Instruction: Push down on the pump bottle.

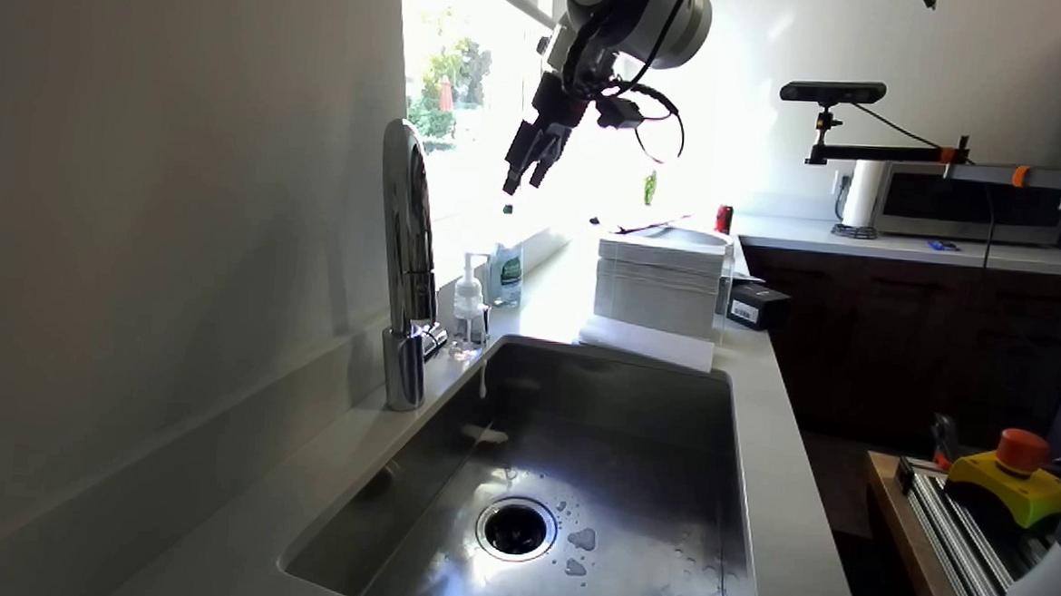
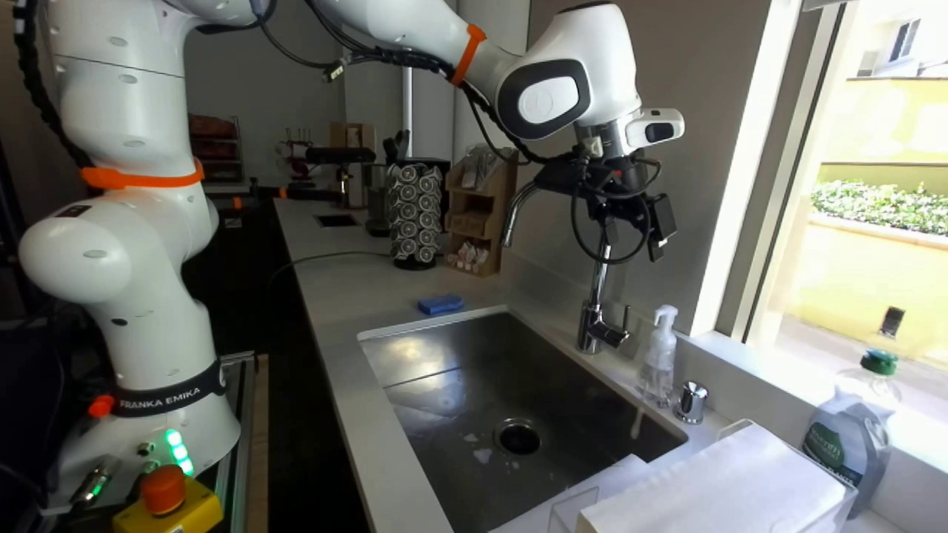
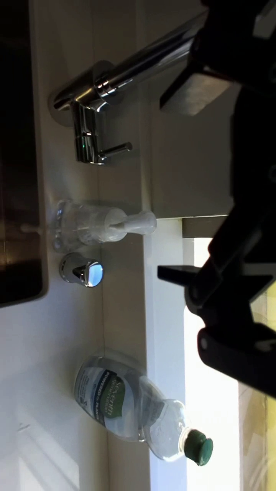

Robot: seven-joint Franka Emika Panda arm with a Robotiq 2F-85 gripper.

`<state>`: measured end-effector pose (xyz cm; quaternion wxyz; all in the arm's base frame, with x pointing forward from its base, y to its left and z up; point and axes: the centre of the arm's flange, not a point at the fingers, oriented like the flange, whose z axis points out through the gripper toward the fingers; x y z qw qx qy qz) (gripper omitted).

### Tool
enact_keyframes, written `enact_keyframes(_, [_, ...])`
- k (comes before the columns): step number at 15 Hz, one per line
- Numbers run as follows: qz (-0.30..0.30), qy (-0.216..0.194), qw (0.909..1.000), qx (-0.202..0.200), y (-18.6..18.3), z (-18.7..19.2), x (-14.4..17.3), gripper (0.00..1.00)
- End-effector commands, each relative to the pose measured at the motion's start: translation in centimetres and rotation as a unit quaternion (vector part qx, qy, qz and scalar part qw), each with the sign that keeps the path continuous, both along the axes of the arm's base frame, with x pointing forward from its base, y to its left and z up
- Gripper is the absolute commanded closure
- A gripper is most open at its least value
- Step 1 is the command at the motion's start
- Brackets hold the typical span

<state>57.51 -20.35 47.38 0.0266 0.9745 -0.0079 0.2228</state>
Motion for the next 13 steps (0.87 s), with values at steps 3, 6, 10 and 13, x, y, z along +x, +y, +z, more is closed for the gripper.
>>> enact_keyframes(3, [-0.02,0.035,0.9991,0.012,0.3,0.3,-5.2,0.0])
enact_keyframes(6, [-0.034,0.046,0.9982,0.017,-0.5,-0.2,-6.7,0.0])
enact_keyframes(10, [-0.03,0.035,0.9988,0.015,-1.4,-0.2,-5.6,0.0])
enact_keyframes(13, [-0.03,0.035,0.9988,0.016,-1.2,-0.2,-5.6,0.0])
